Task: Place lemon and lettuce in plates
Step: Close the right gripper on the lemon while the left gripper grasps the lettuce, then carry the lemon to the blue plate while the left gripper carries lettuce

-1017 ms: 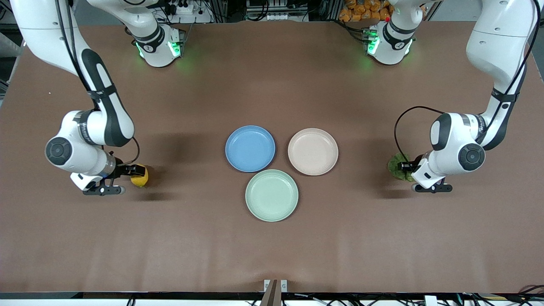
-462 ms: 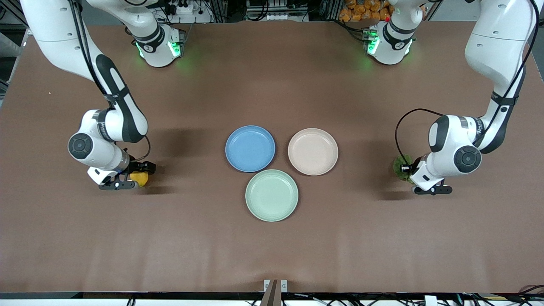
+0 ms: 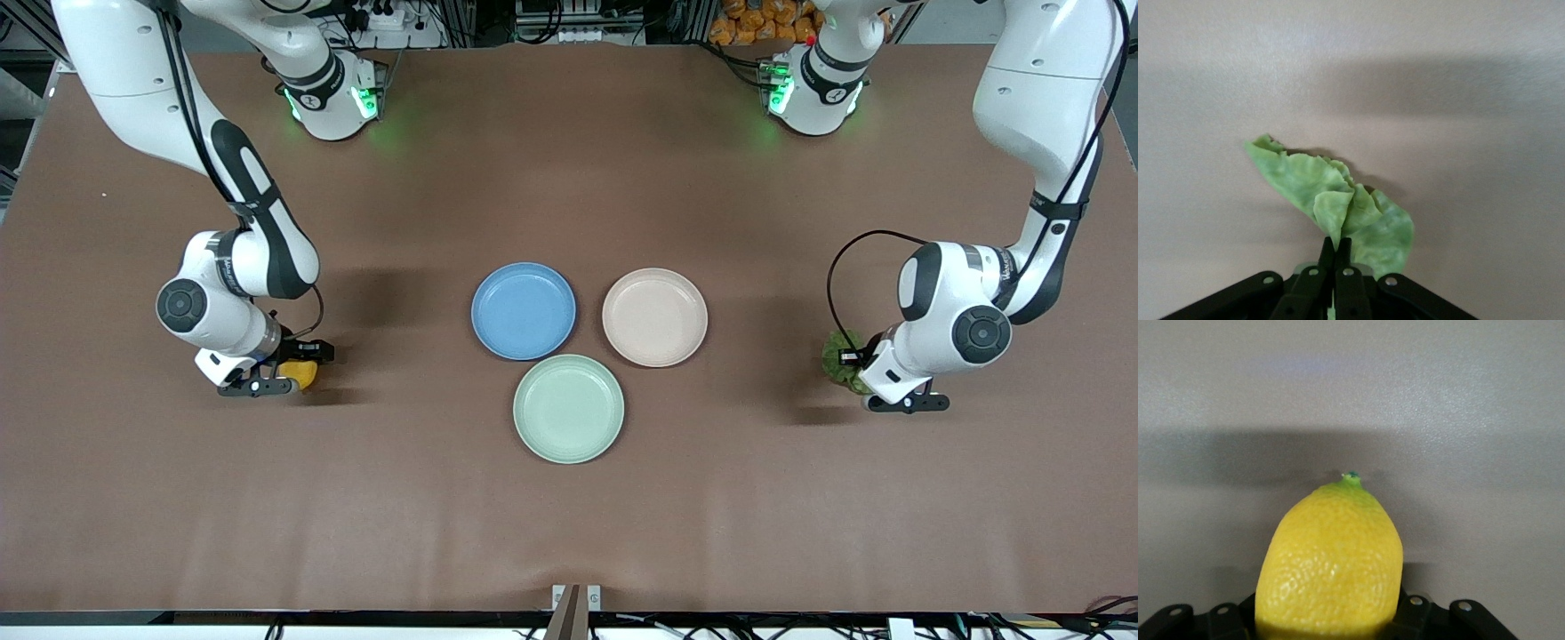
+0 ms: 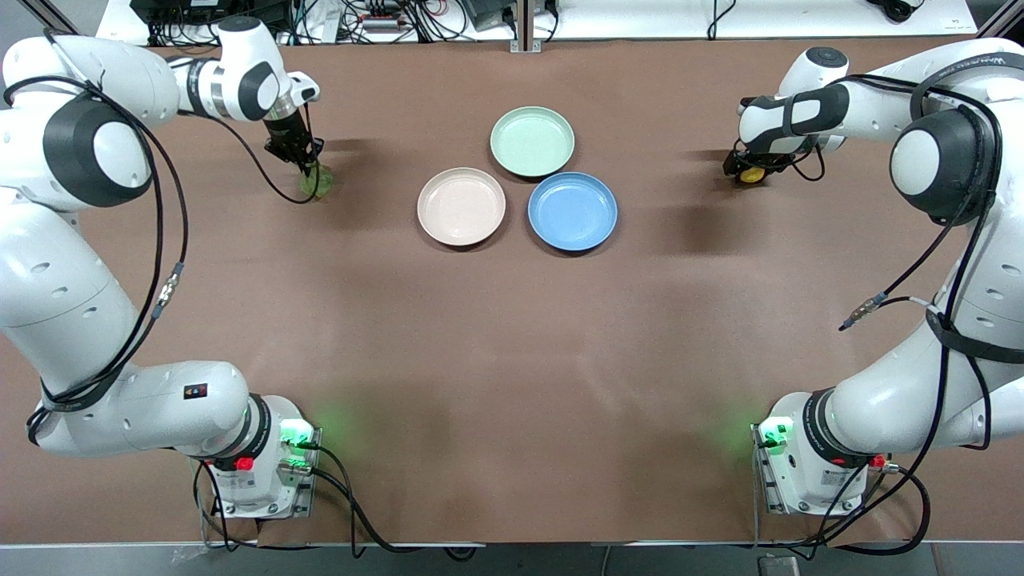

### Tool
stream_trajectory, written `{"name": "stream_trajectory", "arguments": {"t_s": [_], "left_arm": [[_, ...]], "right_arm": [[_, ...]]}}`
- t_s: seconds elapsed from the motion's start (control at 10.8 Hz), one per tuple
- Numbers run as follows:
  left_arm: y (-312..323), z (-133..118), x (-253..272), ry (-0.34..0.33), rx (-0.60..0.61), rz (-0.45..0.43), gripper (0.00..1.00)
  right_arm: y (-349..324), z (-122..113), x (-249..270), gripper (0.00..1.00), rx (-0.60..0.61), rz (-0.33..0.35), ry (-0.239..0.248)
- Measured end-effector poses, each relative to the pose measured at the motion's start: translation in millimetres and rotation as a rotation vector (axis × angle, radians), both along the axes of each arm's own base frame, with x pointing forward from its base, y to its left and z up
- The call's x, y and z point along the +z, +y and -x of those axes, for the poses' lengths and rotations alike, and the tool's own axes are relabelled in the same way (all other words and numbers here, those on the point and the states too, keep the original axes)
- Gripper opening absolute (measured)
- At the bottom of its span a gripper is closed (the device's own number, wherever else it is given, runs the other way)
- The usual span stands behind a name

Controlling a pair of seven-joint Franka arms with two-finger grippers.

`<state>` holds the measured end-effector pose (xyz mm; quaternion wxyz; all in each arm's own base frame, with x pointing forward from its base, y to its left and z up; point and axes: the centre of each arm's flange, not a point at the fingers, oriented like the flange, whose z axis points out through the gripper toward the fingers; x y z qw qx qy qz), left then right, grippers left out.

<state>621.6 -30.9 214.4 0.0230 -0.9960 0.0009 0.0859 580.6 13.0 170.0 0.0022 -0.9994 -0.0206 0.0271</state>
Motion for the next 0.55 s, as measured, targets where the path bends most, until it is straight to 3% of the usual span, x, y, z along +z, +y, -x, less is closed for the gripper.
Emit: {"name": "stream_trajectory", "arguments": {"t_s": [0.28, 0.55], "left_arm": [[-20.4, -16.3, 41.0, -0.003, -0.018, 0.002, 0.02], [-68.4, -13.2, 53.4, -0.019, 0.031, 0.020, 0.02]], "right_arm": [[1.9, -9.5, 12.2, 0.58, 0.001, -0.008, 0.061], [14.5, -23.5, 31.0, 0.58, -0.006, -0.041, 0.078]]}}
